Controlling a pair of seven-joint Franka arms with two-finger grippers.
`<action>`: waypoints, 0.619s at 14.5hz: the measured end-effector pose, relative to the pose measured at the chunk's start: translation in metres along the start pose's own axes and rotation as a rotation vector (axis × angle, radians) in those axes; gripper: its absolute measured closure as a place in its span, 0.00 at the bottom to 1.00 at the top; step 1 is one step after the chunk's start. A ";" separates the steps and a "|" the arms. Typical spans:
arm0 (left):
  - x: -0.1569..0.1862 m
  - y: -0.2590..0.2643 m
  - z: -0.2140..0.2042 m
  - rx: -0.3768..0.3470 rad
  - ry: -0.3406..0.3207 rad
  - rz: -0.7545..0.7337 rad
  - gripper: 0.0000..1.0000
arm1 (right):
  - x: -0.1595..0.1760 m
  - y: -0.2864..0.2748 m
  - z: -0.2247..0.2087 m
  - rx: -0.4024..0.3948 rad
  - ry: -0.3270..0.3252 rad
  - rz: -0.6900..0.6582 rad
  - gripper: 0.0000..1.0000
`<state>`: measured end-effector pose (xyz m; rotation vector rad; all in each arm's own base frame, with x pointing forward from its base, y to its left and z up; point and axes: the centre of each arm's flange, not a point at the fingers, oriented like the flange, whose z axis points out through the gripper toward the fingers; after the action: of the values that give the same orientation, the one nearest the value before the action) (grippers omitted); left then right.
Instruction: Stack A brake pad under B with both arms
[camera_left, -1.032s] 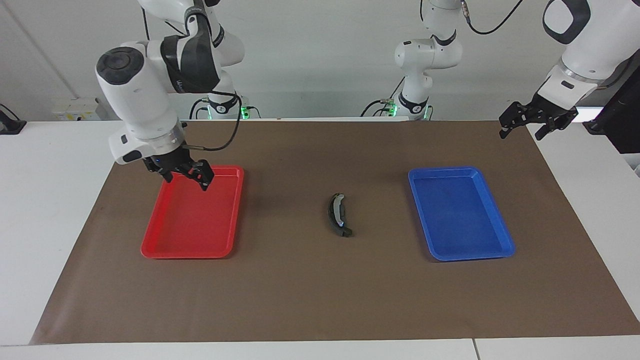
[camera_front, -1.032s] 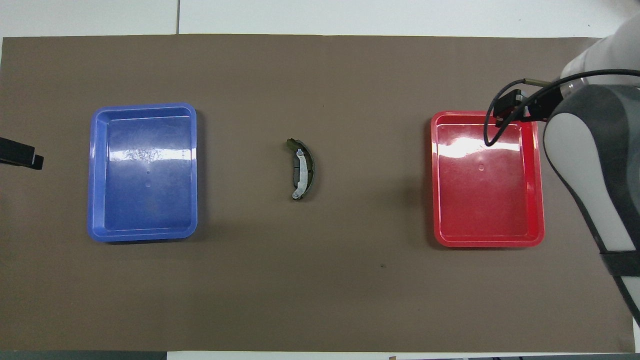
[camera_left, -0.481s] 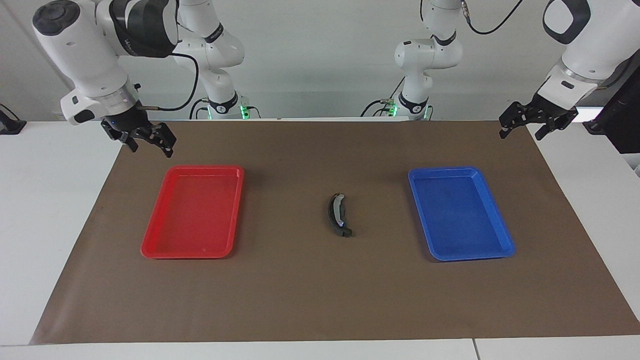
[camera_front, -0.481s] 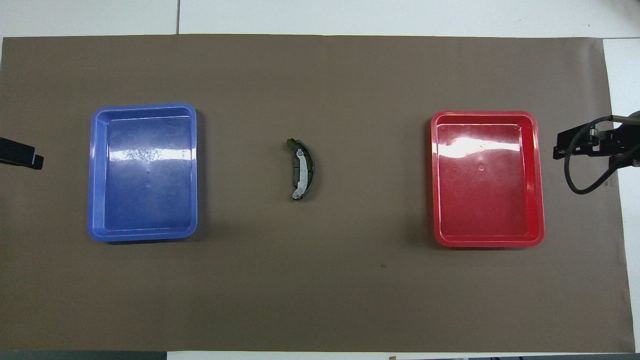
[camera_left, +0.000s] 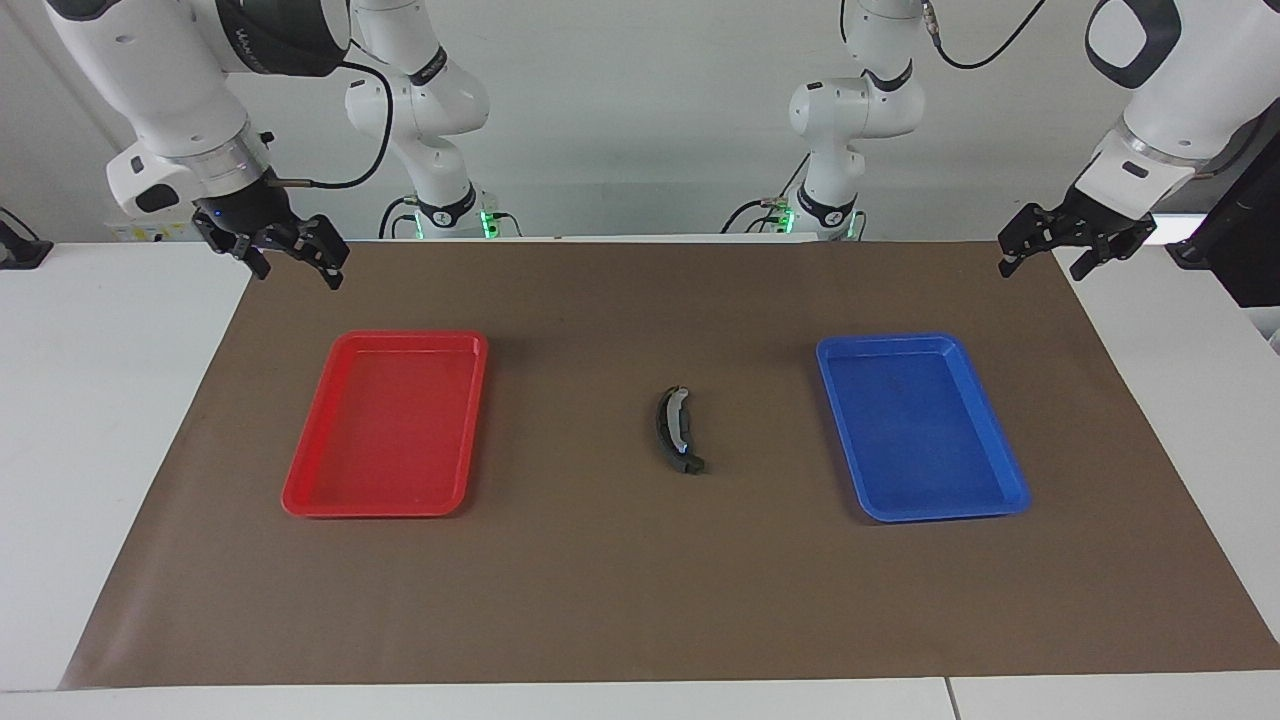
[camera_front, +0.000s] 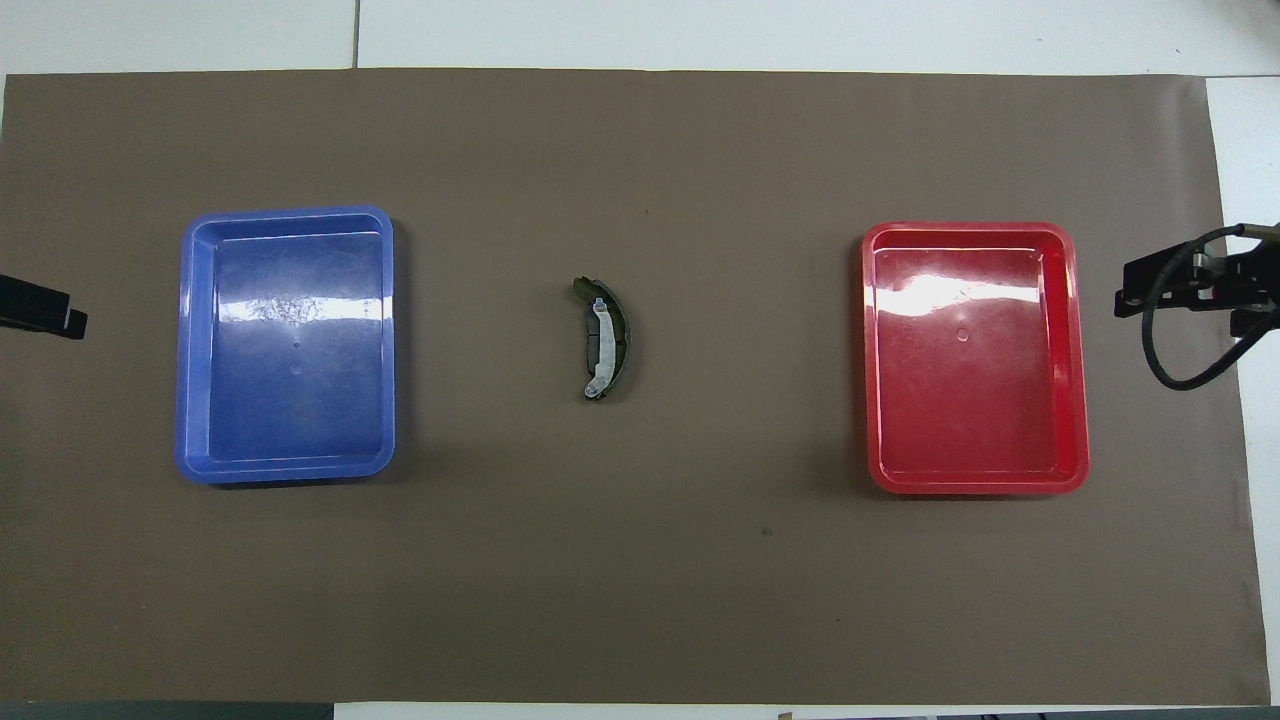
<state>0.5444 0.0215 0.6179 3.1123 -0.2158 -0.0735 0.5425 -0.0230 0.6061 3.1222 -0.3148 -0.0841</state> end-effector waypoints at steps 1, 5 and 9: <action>0.000 0.000 0.000 0.000 0.000 0.000 0.01 | 0.001 0.001 0.001 -0.001 -0.002 0.002 0.00; 0.000 0.000 0.000 0.000 0.000 0.000 0.01 | 0.001 0.006 0.001 -0.003 -0.002 0.012 0.00; 0.000 0.000 0.000 0.000 0.000 0.000 0.01 | 0.001 0.008 0.001 -0.003 -0.005 0.015 0.00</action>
<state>0.5444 0.0215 0.6179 3.1123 -0.2158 -0.0735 0.5421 -0.0308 0.6050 3.1164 -0.3384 -0.0927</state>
